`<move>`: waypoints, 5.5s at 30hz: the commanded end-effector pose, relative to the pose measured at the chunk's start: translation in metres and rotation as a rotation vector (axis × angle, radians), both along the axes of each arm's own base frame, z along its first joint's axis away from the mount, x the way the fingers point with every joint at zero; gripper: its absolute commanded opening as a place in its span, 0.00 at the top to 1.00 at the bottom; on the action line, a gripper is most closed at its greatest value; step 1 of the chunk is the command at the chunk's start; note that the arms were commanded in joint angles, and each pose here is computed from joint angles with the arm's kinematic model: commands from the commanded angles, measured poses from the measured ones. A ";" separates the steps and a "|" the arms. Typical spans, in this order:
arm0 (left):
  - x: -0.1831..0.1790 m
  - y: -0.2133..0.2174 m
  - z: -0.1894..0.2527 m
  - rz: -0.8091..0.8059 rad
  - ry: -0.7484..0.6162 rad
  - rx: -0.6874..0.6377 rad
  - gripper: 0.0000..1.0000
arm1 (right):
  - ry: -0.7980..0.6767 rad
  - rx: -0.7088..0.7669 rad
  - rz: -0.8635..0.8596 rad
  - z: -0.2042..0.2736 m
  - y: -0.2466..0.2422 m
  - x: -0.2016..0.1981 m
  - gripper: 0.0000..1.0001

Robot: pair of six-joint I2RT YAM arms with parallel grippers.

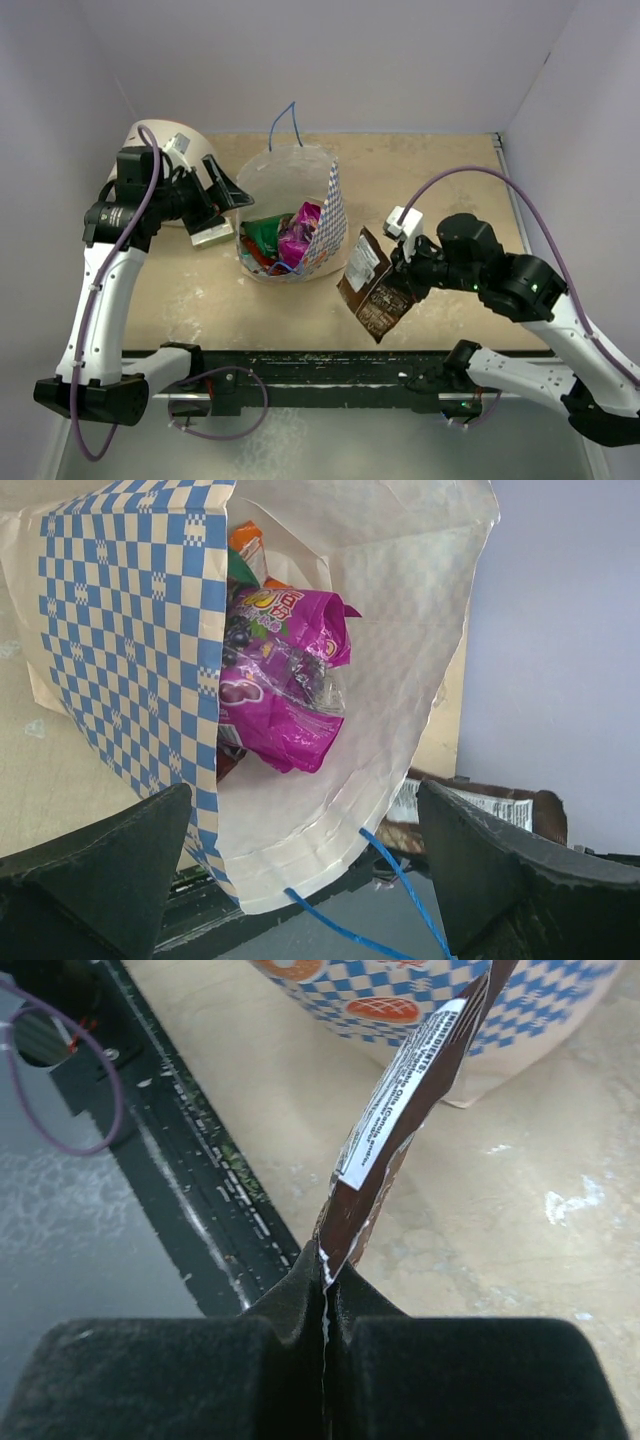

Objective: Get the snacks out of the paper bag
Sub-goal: Place the snack at the center of the board, then take out the snack from the paper bag.

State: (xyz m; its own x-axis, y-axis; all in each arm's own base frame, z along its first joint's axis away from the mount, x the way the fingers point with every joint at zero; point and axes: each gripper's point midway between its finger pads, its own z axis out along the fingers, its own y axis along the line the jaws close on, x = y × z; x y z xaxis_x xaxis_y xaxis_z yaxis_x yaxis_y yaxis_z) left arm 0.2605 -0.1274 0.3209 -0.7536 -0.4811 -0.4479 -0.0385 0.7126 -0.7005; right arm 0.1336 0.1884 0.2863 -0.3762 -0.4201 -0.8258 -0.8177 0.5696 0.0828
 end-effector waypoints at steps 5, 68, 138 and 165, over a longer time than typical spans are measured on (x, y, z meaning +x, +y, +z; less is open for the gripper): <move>0.017 0.005 0.009 0.004 -0.083 0.043 0.03 | 0.064 -0.013 0.106 0.018 0.020 -0.006 1.00; 0.106 0.006 0.068 -0.089 -0.393 0.171 0.01 | 0.227 0.459 -0.530 0.058 -0.008 0.196 0.05; 0.099 -0.112 0.118 -0.365 -0.540 -0.238 1.00 | -0.325 0.105 0.437 0.062 0.149 0.065 0.33; 0.086 -0.108 0.113 -0.346 -0.479 -0.214 1.00 | -0.175 0.185 0.046 -0.069 0.259 0.114 0.51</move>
